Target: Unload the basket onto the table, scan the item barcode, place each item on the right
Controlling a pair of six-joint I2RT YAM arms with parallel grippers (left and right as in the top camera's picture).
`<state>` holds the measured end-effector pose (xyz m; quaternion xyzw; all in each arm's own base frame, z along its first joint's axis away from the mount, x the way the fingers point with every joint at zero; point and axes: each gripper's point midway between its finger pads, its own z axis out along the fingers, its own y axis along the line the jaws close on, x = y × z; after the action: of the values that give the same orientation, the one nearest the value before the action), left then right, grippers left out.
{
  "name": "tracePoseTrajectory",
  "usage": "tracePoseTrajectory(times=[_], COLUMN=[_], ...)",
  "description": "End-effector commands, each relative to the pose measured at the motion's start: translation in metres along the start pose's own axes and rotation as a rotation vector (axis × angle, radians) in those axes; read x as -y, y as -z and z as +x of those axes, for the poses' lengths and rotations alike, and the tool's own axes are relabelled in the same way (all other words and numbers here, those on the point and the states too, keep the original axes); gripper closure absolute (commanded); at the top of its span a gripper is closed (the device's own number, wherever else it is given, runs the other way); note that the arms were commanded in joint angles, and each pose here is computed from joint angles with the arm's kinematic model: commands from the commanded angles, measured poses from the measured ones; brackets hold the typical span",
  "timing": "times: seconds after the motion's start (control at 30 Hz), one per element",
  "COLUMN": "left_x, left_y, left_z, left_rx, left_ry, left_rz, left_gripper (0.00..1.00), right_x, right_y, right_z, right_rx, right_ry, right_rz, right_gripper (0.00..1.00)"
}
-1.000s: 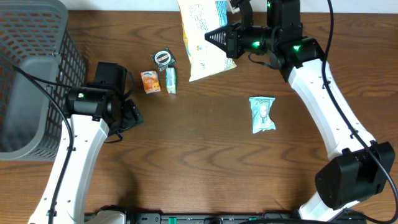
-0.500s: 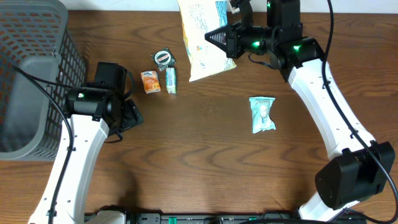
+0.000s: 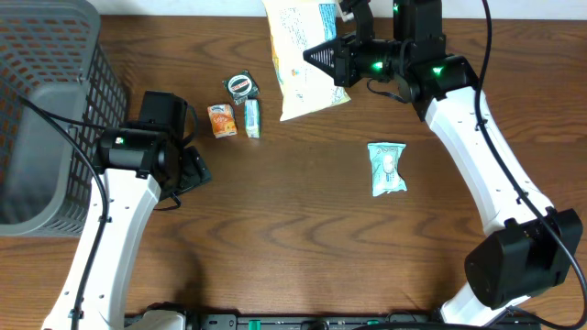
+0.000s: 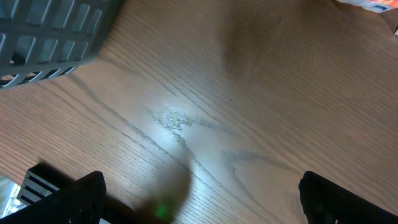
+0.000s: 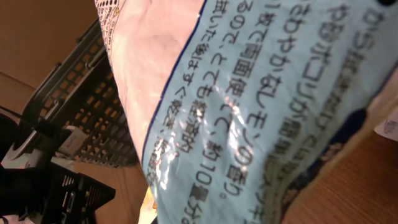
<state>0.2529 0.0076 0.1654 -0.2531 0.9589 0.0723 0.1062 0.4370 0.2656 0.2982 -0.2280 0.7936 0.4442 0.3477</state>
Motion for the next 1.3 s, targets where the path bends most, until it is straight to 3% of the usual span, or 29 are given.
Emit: tracePoseTrajectory(times=[0.0,1.27], left_x=[-0.003,-0.003], left_y=[-0.001,-0.001], left_z=[0.0,0.0], left_rx=[-0.001,-0.001], left_ry=[0.007,0.007], left_rz=[-0.013,-0.013], left_gripper=[0.02,0.03], right_x=[-0.02,-0.011], right_y=[0.0,-0.007], right_z=[-0.006,-0.002], right_rx=[0.013,0.008], right_ry=[0.03,0.024], right_rz=[-0.013,0.078], right_gripper=[0.99,0.99])
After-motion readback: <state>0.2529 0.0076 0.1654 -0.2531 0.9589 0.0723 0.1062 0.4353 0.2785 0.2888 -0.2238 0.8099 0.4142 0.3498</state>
